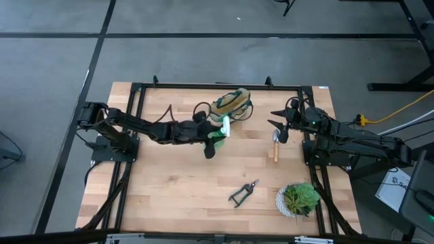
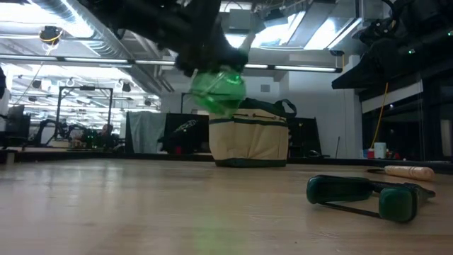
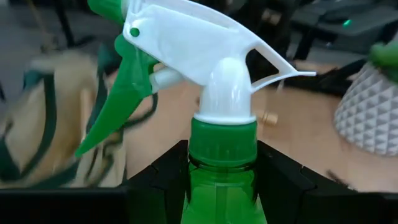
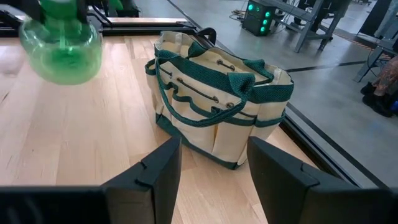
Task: Pick & Place Garden tools in Gardening bag
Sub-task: Put the green spray bottle into the green gardening bag
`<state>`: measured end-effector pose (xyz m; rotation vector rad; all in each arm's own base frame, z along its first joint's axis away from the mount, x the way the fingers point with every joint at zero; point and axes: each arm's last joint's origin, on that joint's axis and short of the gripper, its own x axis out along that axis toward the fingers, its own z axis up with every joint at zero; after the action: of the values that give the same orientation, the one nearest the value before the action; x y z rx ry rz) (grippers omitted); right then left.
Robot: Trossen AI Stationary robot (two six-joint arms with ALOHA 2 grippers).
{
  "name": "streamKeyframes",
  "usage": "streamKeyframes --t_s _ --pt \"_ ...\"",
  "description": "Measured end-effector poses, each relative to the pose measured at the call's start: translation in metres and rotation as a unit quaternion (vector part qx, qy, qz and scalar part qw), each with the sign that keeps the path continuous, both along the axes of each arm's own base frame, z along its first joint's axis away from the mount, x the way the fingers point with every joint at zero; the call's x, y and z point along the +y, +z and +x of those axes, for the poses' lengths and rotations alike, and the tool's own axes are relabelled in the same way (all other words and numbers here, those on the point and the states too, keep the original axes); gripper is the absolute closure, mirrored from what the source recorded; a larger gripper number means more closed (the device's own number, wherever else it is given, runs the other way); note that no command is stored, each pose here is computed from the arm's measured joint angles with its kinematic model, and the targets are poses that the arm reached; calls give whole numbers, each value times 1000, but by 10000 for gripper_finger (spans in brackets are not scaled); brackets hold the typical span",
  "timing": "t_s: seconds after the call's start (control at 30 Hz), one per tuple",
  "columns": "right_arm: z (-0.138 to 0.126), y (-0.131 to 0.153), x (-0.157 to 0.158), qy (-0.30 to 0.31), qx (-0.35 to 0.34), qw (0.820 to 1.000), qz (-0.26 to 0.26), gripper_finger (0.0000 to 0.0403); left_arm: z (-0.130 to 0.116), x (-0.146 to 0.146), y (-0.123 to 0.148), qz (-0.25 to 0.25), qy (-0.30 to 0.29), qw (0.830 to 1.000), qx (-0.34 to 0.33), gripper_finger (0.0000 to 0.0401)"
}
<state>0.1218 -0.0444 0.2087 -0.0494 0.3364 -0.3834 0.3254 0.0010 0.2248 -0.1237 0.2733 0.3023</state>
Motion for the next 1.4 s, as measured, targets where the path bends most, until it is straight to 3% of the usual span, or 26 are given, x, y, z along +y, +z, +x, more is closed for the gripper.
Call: streamKeyframes --t_s 0.23,0.43,0.67,0.93,1.4 --pt "0 0 0 0 0 1000 0 217 4 8 18 37 -50 995 -83 253" --pt "0 0 0 0 0 1000 0 217 4 27 26 39 -72 989 -127 253" --pt "0 0 0 0 0 1000 0 217 5 47 36 43 -64 986 -146 253" --pt "0 0 0 0 0 1000 0 217 16 65 60 119 -58 978 -164 253" --pt "0 0 0 0 0 1000 0 217 51 103 59 182 -11 973 -141 253"
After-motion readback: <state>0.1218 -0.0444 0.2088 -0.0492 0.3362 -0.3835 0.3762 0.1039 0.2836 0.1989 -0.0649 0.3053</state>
